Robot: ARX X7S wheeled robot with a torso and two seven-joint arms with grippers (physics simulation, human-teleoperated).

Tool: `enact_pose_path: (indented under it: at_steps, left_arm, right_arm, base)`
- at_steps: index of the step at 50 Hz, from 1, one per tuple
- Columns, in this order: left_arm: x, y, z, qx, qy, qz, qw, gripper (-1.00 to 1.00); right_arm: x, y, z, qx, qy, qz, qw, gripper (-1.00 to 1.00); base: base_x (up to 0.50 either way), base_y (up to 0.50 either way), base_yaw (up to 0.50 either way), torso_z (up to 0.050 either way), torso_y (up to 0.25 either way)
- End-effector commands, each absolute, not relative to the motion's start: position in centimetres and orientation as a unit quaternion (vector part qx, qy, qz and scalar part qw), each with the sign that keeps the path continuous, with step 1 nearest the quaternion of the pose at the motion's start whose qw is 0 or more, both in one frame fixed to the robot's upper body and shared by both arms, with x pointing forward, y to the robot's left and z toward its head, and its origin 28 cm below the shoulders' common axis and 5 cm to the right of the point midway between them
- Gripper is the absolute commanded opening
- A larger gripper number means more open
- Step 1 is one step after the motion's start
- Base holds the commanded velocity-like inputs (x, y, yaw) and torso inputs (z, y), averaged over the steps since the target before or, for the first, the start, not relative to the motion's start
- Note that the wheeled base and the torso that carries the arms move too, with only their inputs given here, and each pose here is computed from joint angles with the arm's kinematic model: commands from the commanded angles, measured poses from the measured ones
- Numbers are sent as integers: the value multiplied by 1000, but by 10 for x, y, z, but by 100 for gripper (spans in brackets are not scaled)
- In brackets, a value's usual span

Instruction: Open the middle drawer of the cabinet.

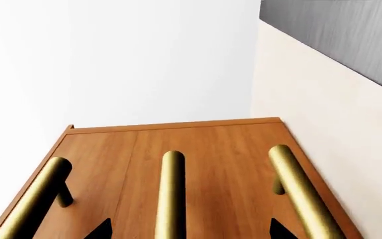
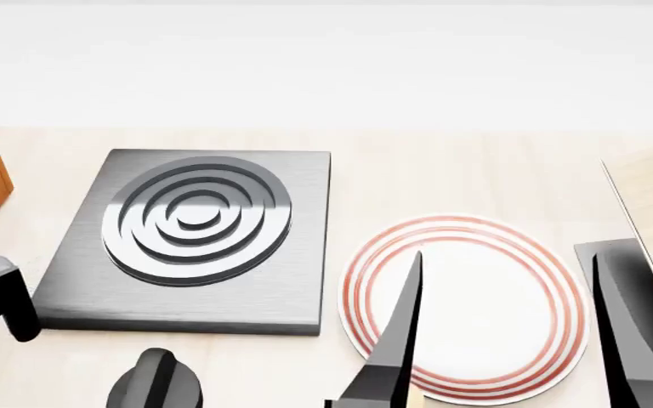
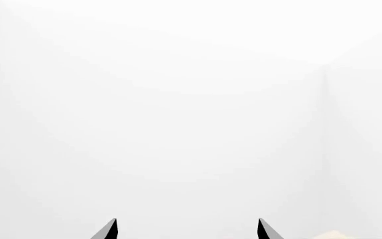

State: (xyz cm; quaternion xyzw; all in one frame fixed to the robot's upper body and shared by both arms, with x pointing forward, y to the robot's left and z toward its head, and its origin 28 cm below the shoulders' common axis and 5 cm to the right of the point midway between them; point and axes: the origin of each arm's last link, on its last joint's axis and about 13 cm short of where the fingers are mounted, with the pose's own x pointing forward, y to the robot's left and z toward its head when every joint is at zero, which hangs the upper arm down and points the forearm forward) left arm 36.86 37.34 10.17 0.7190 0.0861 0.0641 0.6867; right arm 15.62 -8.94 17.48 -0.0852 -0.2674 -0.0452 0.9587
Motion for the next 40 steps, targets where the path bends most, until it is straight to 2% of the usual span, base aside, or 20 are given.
enact_pose_path:
  at_steps: [1,40]
  left_arm:
    - [366,377,100,723,98,68,680,100]
    - [369,382,111,725,110,90,674,100]
  right_arm:
    - [156,-90,174,-85,-267,-45,959,100]
    - [157,-90,172,-86,-261,-44,960,100]
  base:
    - [0,0,0,0,0]
    - [0,0,0,0,0]
